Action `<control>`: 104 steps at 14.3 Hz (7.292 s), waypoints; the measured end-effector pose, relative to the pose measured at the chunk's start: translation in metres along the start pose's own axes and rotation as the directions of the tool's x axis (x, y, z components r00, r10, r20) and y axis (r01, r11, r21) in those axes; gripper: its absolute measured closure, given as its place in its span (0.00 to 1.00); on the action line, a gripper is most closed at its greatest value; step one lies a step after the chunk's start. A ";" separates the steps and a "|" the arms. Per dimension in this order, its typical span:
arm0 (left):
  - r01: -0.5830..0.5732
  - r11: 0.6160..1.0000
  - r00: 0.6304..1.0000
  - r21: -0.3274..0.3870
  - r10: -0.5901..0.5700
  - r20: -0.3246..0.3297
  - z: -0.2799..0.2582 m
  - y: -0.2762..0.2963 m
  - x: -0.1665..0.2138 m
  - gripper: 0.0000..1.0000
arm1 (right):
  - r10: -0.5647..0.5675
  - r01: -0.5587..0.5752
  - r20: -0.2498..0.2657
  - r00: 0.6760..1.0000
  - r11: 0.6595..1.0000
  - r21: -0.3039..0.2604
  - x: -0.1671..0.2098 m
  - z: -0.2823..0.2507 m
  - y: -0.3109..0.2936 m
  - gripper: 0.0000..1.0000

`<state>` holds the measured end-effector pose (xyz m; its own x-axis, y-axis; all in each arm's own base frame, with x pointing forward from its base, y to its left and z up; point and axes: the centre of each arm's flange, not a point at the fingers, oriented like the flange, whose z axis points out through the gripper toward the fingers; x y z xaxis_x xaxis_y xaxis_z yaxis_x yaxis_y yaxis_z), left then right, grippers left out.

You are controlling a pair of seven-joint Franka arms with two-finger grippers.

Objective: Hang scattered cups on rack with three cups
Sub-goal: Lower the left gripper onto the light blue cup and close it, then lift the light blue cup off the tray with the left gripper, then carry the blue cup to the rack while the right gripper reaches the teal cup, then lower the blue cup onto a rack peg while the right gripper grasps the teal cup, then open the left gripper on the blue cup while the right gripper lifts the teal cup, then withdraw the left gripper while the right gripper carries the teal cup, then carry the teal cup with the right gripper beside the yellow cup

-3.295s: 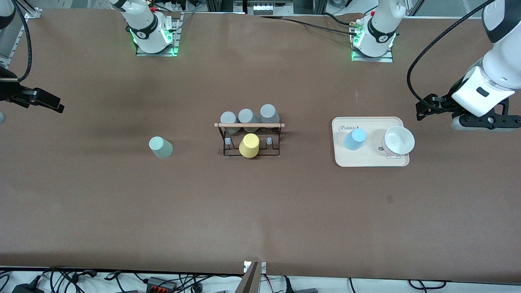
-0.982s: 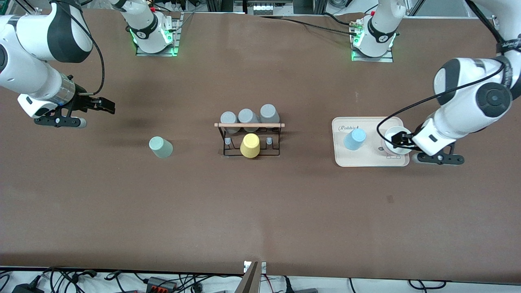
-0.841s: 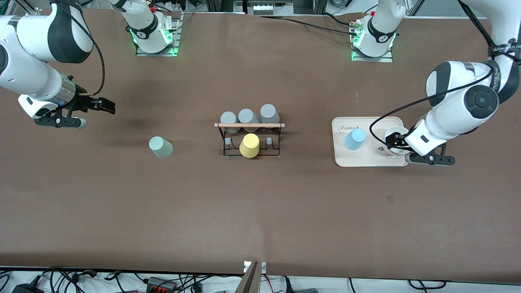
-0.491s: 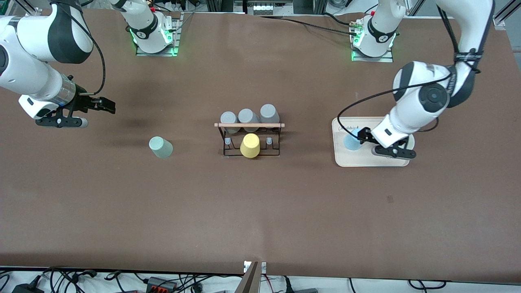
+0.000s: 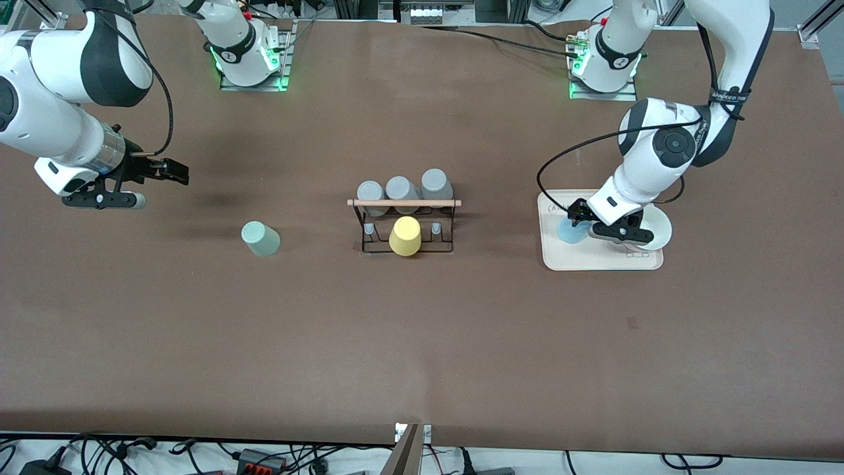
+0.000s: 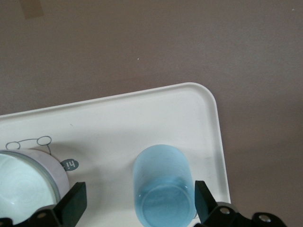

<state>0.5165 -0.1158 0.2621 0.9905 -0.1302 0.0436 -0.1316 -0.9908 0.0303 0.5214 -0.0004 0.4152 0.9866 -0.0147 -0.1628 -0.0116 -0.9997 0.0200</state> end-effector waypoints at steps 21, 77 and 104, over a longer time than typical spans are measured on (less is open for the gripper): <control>0.023 1.000 0.998 -0.020 -0.024 -0.058 0.034 0.013 -0.027 0.33 | -0.001 0.001 0.012 1.000 1.000 0.000 0.001 0.006 0.000 0.00; 0.327 0.944 0.943 -0.036 -0.323 0.079 -0.036 0.347 0.092 0.00 | -0.067 0.073 -0.195 0.979 0.997 0.027 0.053 0.190 -0.117 0.01; 0.098 0.995 0.995 0.003 -0.098 0.038 -0.319 -0.082 0.071 0.00 | 0.222 -0.203 -0.194 0.956 0.972 0.114 0.065 -0.049 -0.322 0.32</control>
<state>0.5855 -0.0325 0.5816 0.9994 -0.0340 0.0029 -0.0341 -0.9989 0.0311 0.5973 0.3214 0.4465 0.9717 -0.2329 0.0398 -0.2303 -0.9712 -0.0604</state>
